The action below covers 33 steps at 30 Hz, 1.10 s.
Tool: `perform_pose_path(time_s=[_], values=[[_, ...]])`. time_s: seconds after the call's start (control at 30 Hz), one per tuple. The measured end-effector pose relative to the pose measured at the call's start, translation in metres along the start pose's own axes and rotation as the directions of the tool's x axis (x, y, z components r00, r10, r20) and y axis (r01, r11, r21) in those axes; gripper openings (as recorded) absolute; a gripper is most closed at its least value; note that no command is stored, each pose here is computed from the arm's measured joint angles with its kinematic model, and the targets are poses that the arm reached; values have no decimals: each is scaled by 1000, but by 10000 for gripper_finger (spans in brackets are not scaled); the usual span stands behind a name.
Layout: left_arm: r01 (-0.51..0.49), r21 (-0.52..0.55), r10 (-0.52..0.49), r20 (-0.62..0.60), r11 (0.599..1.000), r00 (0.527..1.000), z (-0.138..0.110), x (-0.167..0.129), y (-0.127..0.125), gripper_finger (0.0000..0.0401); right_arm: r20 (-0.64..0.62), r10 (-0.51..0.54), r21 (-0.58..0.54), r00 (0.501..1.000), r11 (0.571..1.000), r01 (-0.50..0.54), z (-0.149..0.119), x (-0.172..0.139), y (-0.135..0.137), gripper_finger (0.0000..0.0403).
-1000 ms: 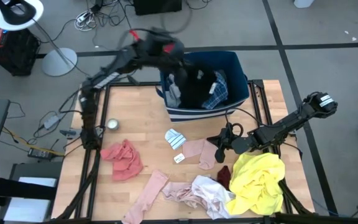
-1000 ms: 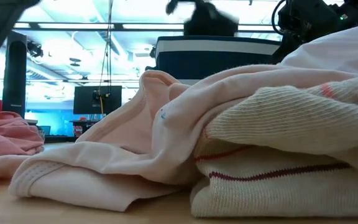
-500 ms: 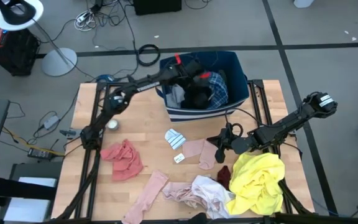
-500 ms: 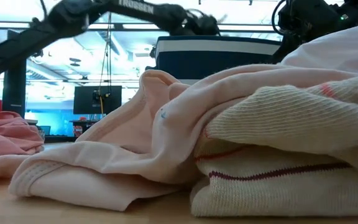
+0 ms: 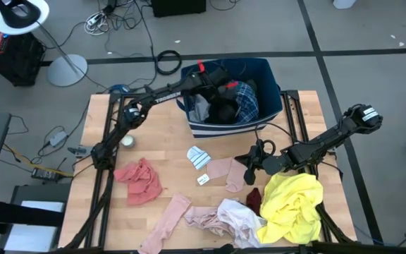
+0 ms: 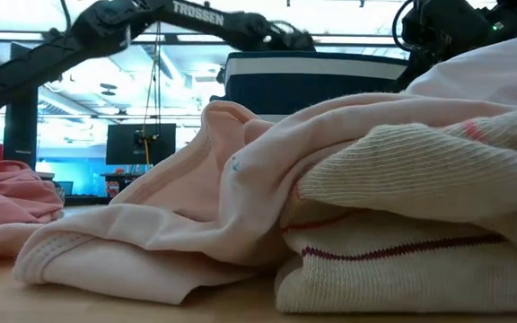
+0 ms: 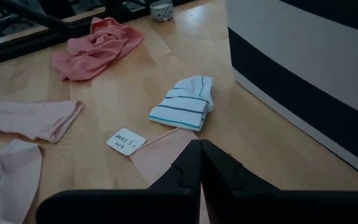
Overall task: Sort clothes
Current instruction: Put the black underwear into the blue laundry bin, then put the yellow shirt into the blue laundry bin
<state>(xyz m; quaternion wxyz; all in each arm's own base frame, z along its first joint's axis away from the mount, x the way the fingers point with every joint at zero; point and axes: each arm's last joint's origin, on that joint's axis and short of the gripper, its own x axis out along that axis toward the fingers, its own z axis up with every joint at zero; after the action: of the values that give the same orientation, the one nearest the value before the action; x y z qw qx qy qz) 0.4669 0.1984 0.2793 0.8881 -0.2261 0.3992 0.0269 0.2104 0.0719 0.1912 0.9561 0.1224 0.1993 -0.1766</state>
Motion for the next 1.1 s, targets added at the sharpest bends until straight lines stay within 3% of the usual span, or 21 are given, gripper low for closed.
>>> perform_pose_path(time_s=[0.23, 0.5, 0.63, 0.77, 0.9, 1.1], values=[[-75, 35, 73, 57, 997, 996, 5, -74, -37, 115, -4, -2, -3, 1000, 1000, 2, 0, 0, 0, 5], [-45, 183, 32, 74, 982, 997, -9, -145, -94, 115, -3, -2, -2, 1000, 1000, 2, 0, 0, 0, 7], [-99, 274, 69, 117, 957, 991, -20, -171, -131, 115, 0, -1, 0, 1000, 1000, 1, 0, 0, 0, 5], [-143, 369, 85, 167, 918, 982, -31, -186, -166, 115, 19, 11, 17, 1000, 1000, -11, 2, 0, 1, 8], [-126, 436, 57, 170, 891, 984, -44, -181, -189, 115, 36, 21, 31, 999, 999, -22, 4, 0, 2, 8], [-216, 421, 159, 166, 881, 973, -76, -161, -188, 115, 7, 77, 67, 997, 995, -77, 3, 0, 4, 5]])
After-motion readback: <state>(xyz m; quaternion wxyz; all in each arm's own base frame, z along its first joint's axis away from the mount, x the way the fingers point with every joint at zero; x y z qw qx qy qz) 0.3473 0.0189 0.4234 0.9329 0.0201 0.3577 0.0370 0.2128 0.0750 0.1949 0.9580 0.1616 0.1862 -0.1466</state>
